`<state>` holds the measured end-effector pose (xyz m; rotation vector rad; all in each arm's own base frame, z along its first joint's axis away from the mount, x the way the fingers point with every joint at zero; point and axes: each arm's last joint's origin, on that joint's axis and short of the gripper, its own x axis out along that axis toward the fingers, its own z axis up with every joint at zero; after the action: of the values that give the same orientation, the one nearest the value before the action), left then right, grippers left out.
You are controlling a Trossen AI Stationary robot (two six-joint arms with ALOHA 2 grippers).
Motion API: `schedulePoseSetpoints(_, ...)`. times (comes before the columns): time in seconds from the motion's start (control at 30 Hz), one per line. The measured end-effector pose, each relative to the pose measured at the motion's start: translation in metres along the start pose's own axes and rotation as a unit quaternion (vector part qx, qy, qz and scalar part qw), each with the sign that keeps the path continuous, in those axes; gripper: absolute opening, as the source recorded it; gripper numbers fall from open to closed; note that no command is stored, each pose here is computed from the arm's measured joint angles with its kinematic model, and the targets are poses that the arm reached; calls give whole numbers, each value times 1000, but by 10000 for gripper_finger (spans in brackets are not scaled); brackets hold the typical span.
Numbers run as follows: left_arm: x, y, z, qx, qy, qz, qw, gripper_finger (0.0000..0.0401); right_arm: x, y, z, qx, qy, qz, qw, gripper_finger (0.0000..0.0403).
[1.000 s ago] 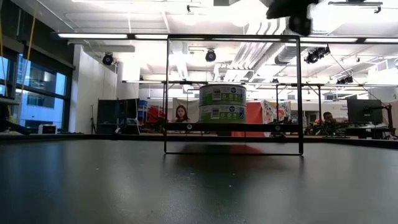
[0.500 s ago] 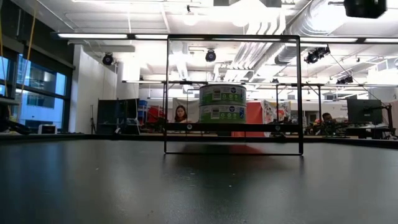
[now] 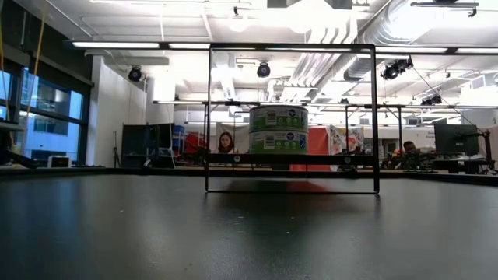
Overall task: Stack canned seafood by type on shelf
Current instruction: Put the red tuna can on the shelf
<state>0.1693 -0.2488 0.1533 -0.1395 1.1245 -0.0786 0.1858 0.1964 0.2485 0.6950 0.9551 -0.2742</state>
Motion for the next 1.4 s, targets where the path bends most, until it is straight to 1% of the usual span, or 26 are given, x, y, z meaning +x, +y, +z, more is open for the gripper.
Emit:
schedulePoseSetpoints(0.1, 25, 8, 21, 5, -23, 7, 1000, 0, 11, 3, -20, -1, 20, -17, 1000, 0)
schedulePoseSetpoints(0.2, 48, 18, 46, -4, -65, 2, 998, 0, 22, 6, -36, 14, 39, -28, 999, 0)
schedulePoseSetpoints(0.3, 69, 30, 72, 0, -119, -13, 993, 0, 34, 9, -47, 32, 53, -33, 998, 0)
schedulePoseSetpoints(0.4, 83, 44, 94, 8, -170, -21, 985, 0, 49, 11, -55, 39, 64, -40, 996, 0)
schedulePoseSetpoints(0.53, 98, 63, 125, 13, -199, 7, 980, 0, 75, 12, -55, 49, 67, -56, 995, 0)
schedulePoseSetpoints(0.6, 103, 71, 142, 16, -207, 17, 978, 0, 88, 13, -50, 48, 61, -52, 996, 0)
schedulePoseSetpoints(0.7, 105, 77, 164, 45, -207, 10, 977, 0, 103, 16, -38, 37, 49, -36, 997, 0)
schedulePoseSetpoints(0.77, 100, 79, 174, 65, -208, 2, 976, 0, 108, 16, -28, 26, 41, -32, 998, 0)
schedulePoseSetpoints(0.9, 73, 77, 184, 77, -227, -1, 971, 0, 112, 14, -8, 9, 16, -31, 999, 0)
schedulePoseSetpoints(0.93, 65, 74, 184, 79, -229, 0, 970, 0, 114, 13, -3, 8, 13, -31, 999, 0)
schedulePoseSetpoints(1.0, 59, 68, 181, 86, -224, 0, 971, 0, 117, 11, 6, 11, 11, -35, 999, 0)
schedulePoseSetpoints(1.1, 60, 54, 171, 93, -223, -4, 970, 0, 125, 10, 20, 17, 1, -28, 999, 0)
schedulePoseSetpoints(1.17, 62, 42, 170, 90, -246, -18, 965, 0, 131, 11, 27, 14, 2, -8, 1000, 0)
schedulePoseSetpoints(1.2, 64, 37, 167, 89, -247, -21, 965, 0, 134, 12, 31, 14, 5, 3, 1000, 0)
schedulePoseSetpoints(1.27, 77, 32, 157, 75, -234, -12, 969, 0, 139, 12, 36, 19, 14, 16, 1000, 0)
schedulePoseSetpoints(1.33, 85, 29, 150, 60, -227, -3, 972, 0, 144, 10, 37, 22, 23, 11, 999, 0)
schedulePoseSetpoints(1.4, 84, 25, 150, 48, -249, 8, 967, 0, 147, 8, 36, 27, 25, 6, 999, 0)
